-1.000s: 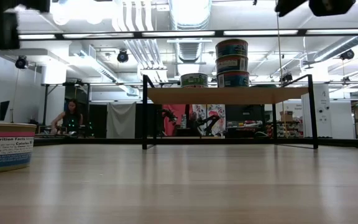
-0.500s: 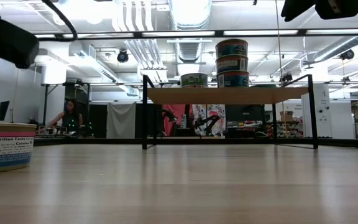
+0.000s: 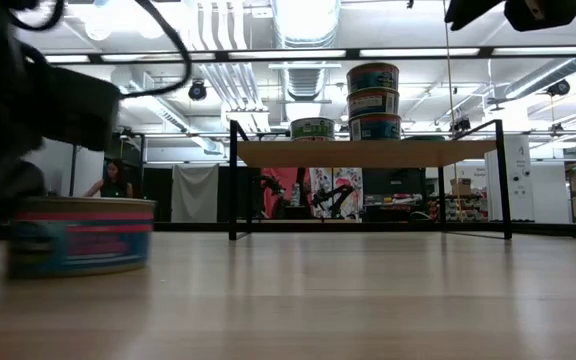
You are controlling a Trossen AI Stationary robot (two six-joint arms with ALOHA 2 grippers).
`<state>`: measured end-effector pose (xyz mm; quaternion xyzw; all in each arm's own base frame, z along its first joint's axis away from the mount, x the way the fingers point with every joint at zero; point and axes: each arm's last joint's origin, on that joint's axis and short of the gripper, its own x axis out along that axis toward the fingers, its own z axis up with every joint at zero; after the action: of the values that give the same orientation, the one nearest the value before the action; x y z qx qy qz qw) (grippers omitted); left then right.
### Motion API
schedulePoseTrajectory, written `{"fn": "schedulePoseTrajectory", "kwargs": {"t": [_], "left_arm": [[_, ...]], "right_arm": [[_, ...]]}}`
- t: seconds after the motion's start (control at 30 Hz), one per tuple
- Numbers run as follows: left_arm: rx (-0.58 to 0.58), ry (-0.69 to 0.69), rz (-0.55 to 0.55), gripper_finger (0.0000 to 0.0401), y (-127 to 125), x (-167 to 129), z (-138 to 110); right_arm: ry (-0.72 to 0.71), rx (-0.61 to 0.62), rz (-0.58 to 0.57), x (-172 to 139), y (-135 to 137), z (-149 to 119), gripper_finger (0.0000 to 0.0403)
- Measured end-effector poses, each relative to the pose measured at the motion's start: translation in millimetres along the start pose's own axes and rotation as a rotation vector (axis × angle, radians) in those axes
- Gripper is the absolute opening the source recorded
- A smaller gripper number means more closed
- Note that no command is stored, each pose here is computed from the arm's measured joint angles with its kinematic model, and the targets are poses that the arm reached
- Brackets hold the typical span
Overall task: Stack canned seafood by type on shelf
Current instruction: Stack the blue-pink tuna can on top of the other blue-pink tuna cans
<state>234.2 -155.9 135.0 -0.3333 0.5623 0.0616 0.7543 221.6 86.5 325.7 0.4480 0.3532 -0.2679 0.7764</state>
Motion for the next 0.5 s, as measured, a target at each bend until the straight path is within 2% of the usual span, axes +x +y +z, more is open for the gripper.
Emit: {"fn": "schedulePoseTrajectory", "kwargs": {"t": [0.2,0.33,0.5], "left_arm": [[0.039,-0.029,-0.027,0.0001,-9,7,17],[0.097,-0.057,-0.082,0.0001,-25,-9,23],[0.144,-0.065,-0.073,0.0001,-28,-33,24]], "right_arm": [[0.038,0.017,0.009,14,9,-7,0.0028],[0.136,0.043,0.01,23,10,-27,0.0028],[0.212,0.107,0.049,38,4,-51,0.0028]]}}
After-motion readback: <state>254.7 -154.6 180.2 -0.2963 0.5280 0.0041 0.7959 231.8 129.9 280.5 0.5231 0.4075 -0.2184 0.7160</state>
